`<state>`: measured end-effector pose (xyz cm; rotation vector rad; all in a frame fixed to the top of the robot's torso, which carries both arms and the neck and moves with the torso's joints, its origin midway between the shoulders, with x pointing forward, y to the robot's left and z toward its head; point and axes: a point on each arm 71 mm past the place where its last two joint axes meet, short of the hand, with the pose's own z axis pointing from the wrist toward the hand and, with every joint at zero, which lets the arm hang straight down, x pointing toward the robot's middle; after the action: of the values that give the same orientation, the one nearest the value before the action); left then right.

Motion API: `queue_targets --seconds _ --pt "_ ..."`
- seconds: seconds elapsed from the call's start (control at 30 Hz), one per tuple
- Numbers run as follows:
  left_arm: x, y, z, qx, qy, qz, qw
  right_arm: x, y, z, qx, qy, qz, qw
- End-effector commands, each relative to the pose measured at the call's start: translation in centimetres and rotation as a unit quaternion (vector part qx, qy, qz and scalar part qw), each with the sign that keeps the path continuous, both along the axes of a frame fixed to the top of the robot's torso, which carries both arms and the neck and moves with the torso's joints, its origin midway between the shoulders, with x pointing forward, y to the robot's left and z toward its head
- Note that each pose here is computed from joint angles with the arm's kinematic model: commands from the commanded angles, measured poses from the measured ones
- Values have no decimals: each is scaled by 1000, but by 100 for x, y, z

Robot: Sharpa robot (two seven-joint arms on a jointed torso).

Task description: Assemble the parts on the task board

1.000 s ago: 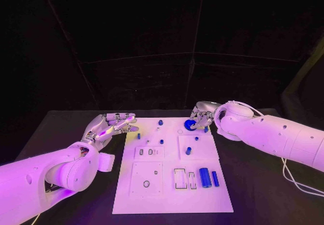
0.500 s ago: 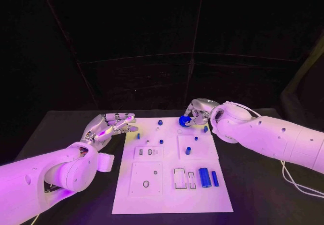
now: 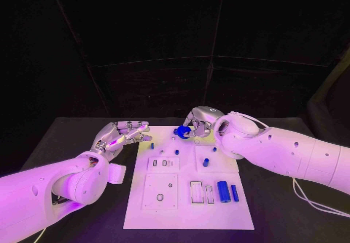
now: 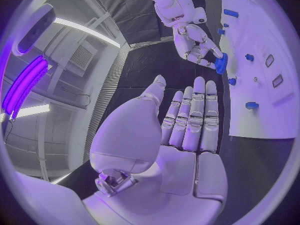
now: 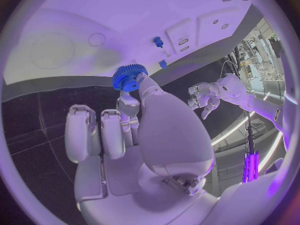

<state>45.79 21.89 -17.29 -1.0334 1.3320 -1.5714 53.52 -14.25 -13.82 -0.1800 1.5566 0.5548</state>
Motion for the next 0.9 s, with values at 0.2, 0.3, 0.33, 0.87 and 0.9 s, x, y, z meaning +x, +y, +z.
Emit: queue_targets --seconds 0.2,0.3,0.33,0.87,0.9 --pt "-1 -25 15 -3 -4 -9 1000 5 272 -80 -29 -8 5 1000" --pt "0 -26 15 -3 -4 -9 1000 5 339 -126 -38 -3 9 999" --pt "0 -26 15 -3 -4 -9 1000 3 361 -143 -42 -1 10 999" --pt "9 -23 11 -2 -3 -8 1000 29 512 -190 -49 -25 -9 998" --pt "9 -22 11 -2 -3 -8 1000 29 515 -189 -49 -26 -9 998"
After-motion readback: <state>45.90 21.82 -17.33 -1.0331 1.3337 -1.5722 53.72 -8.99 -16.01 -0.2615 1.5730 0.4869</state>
